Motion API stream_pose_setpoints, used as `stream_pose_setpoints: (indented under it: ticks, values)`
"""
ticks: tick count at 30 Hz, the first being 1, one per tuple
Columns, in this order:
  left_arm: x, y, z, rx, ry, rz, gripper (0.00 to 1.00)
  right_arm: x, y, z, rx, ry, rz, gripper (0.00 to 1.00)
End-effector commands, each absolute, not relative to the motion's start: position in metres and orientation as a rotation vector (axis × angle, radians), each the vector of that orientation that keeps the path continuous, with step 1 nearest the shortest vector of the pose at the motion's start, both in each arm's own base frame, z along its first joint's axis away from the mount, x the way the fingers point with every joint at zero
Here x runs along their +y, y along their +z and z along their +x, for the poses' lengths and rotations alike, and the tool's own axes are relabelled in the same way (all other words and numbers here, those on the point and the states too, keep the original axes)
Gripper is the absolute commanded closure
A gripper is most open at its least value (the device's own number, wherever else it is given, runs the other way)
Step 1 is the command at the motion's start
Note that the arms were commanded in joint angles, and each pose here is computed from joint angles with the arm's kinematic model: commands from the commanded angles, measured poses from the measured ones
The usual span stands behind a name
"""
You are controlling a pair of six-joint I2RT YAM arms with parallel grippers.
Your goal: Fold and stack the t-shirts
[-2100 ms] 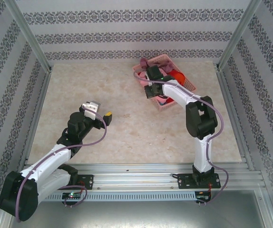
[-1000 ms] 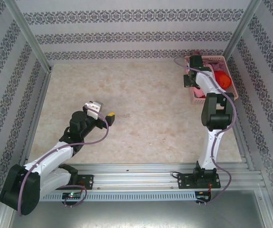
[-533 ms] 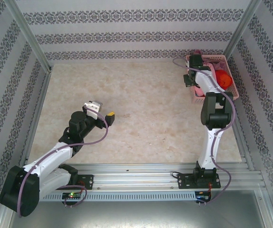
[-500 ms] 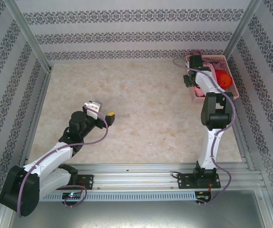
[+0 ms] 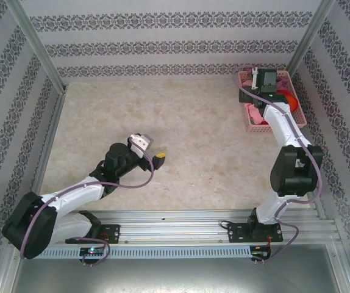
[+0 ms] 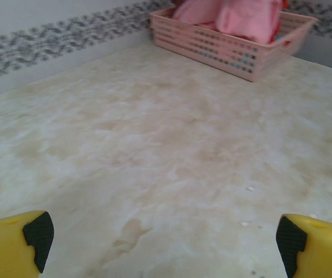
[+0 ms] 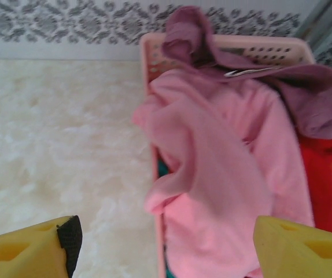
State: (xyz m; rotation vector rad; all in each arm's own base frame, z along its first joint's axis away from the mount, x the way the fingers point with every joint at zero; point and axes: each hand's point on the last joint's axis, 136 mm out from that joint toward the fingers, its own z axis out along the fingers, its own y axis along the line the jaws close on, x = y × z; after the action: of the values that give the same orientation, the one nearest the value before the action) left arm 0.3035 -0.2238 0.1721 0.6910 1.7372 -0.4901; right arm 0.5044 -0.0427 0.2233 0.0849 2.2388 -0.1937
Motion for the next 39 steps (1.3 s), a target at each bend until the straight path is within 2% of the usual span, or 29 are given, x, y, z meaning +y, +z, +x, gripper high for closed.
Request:
stream_pose_setpoints:
  ticks: [1, 5, 7, 8, 9, 10, 12, 20, 26, 39]
  values:
    - [-0.252, 0.208, 0.295, 1.563, -0.567, 0.783, 0.0, -0.072, 0.187, 0.502, 2.308, -0.309, 0.164, 0.2]
    - [-0.263, 0.209, 0.291, 1.538, -0.632, 0.798, 0.0, -0.082, 0.162, 0.511, 2.368, -0.311, 0.18, 0.21]
    - [-0.264, 0.207, 0.291, 1.541, -0.648, 0.793, 0.0, -0.085, 0.151, 0.517, 2.399, -0.313, 0.176, 0.29]
    - [-0.265, 0.207, 0.29, 1.542, -0.653, 0.791, 0.0, -0.086, 0.15, 0.518, 2.408, -0.315, 0.174, 0.36]
    - [-0.264, 0.206, 0.29, 1.544, -0.657, 0.788, 0.0, -0.087, 0.151, 0.519, 2.412, -0.319, 0.172, 0.52]
    - [-0.265, 0.205, 0.29, 1.548, -0.66, 0.788, 0.0, -0.087, 0.156, 0.52, 2.403, -0.319, 0.175, 0.72]
    - [-0.263, 0.204, 0.289, 1.55, -0.656, 0.784, 0.0, -0.086, 0.177, 0.518, 2.339, -0.331, 0.192, 1.0]
    - [-0.263, 0.201, 0.293, 1.558, -0.641, 0.783, 0.0, -0.064, 0.292, 0.495, 1.993, -0.344, 0.141, 1.0]
    - [-0.264, 0.214, 0.297, 1.509, -0.644, 0.755, 0.0, -0.047, 0.365, 0.472, 1.783, -0.252, 0.105, 1.0]
    - [-0.269, 0.213, 0.299, 1.501, -0.686, 0.731, 0.0, 0.005, 0.472, 0.428, 1.47, 0.032, -0.01, 1.0]
